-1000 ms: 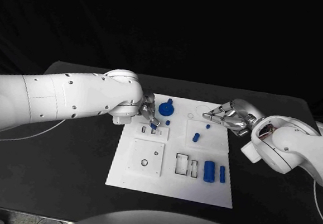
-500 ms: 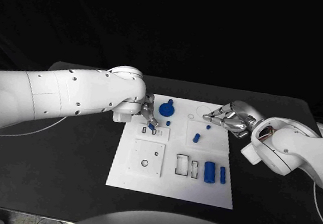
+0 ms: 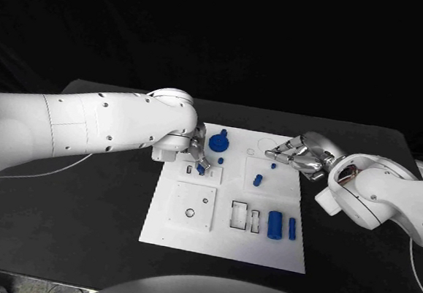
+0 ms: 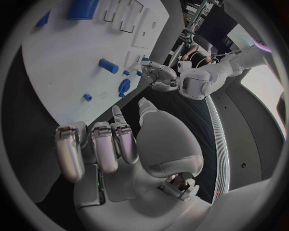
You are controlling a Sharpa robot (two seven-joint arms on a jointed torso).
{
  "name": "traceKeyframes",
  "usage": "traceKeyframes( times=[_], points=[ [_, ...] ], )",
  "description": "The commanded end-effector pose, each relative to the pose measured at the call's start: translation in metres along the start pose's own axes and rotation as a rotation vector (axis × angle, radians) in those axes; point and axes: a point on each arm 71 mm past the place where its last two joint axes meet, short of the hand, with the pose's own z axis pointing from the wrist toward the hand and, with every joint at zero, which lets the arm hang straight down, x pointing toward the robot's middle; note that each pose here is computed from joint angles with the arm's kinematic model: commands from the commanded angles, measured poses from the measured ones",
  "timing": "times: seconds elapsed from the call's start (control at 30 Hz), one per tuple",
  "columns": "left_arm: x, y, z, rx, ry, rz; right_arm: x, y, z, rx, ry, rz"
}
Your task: Assemble the parts on the task board
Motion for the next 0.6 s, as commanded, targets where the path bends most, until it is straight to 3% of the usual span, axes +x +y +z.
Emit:
traceKeyframes(
  times=[0.03, 0.6],
  points=[
    [0.0016, 0.0043, 0.0009, -0.085, 0.008, 0.022, 0.0017, 0.0006, 0.0002, -0.006, 0.014, -0.011],
    [0.0066, 0.0040, 0.0069, -0.105, 0.011, 0.034, 0.0024, 0.0006, 0.0001, -0.007, 0.016, -0.010]
  ],
)
